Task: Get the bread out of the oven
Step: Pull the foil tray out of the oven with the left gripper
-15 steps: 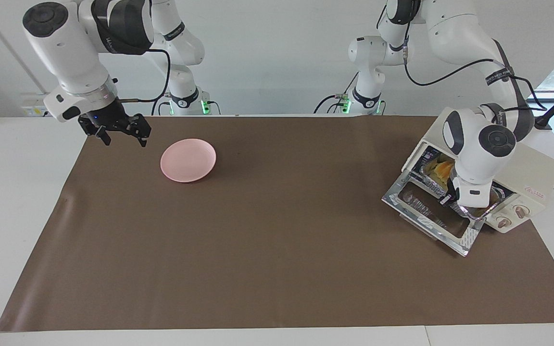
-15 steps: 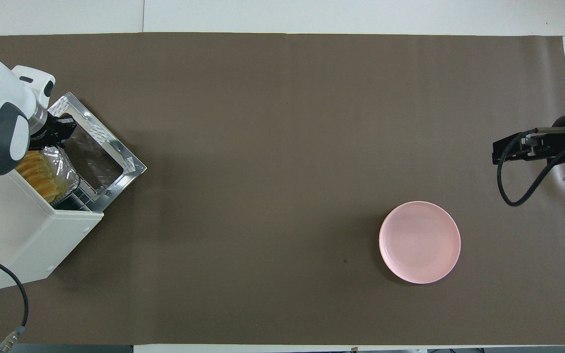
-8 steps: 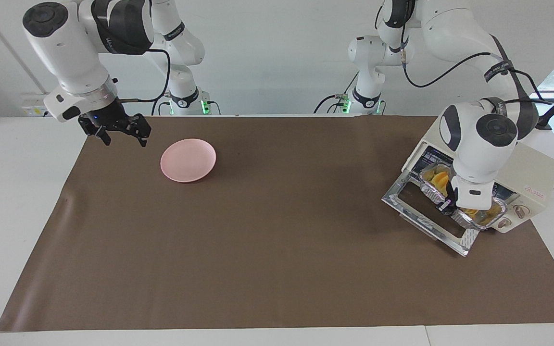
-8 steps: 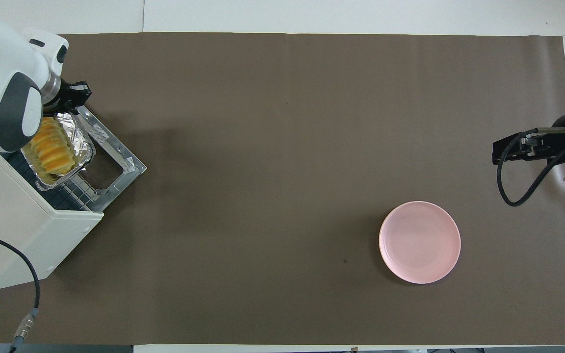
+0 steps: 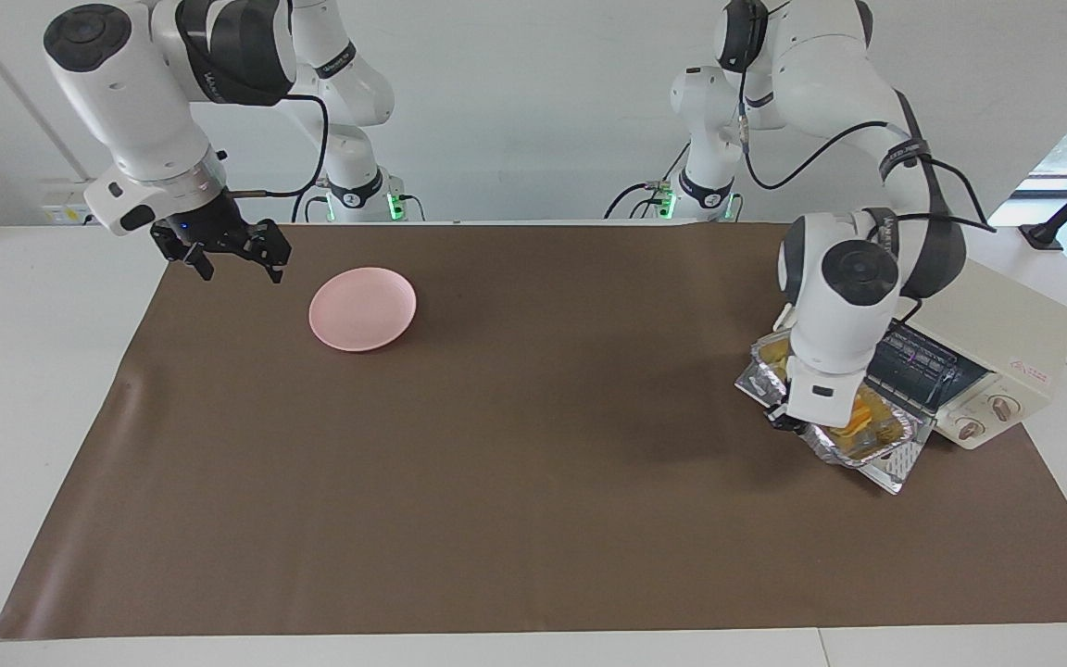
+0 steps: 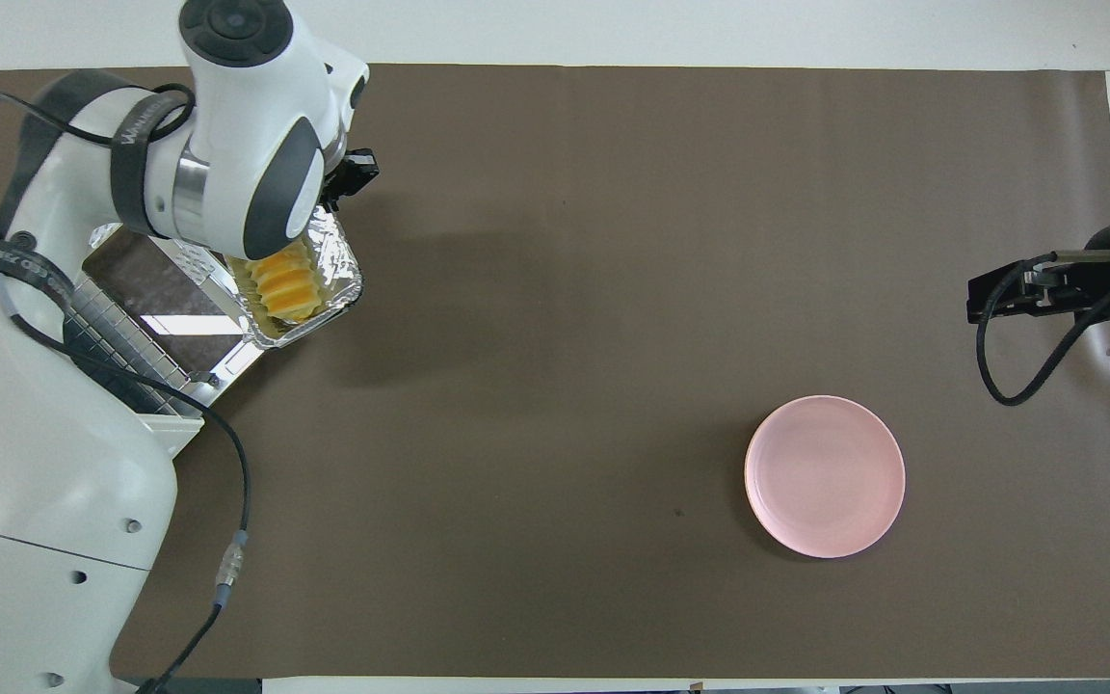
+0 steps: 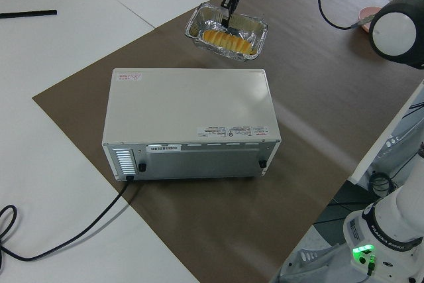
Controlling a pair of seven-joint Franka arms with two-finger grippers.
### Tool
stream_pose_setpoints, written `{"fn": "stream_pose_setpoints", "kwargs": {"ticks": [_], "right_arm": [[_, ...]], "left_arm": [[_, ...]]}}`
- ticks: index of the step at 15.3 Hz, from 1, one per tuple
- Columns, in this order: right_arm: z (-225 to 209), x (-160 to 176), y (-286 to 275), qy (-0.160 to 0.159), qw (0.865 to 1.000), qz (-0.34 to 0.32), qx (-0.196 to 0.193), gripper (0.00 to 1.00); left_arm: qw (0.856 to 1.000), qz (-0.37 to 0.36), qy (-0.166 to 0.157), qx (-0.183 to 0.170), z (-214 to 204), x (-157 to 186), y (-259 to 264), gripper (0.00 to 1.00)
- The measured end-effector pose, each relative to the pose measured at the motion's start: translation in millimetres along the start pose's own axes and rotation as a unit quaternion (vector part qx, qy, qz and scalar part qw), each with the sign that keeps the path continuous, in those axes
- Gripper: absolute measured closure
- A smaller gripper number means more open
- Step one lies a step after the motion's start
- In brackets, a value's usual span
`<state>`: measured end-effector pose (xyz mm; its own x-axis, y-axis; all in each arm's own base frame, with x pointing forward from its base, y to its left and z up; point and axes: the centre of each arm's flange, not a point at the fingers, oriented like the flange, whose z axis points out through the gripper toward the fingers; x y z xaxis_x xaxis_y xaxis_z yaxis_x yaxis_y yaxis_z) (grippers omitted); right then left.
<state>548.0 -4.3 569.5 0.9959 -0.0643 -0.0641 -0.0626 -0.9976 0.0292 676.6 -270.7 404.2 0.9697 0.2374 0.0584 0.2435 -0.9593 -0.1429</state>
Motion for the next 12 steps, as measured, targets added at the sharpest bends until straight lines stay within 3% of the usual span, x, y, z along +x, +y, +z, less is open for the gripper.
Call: {"fn": "stream_pose_setpoints", "kwargs": {"ticks": [7, 9, 12], "right_arm": [[0, 0, 0, 0.0, 1.0, 0.0, 0.0, 0.0], [0, 0, 0, 0.0, 1.0, 0.0, 0.0, 0.0], [0, 0, 0, 0.0, 1.0, 0.0, 0.0, 0.0]], "left_arm": [[0.997, 0.075, 0.007, 0.001, -13, -132, 142, 0.98], [0.996, 0.091, 0.008, -0.003, -14, -158, 164, 0.98], [0.994, 0.098, 0.001, -0.041, -16, -177, 185, 0.98]]}}
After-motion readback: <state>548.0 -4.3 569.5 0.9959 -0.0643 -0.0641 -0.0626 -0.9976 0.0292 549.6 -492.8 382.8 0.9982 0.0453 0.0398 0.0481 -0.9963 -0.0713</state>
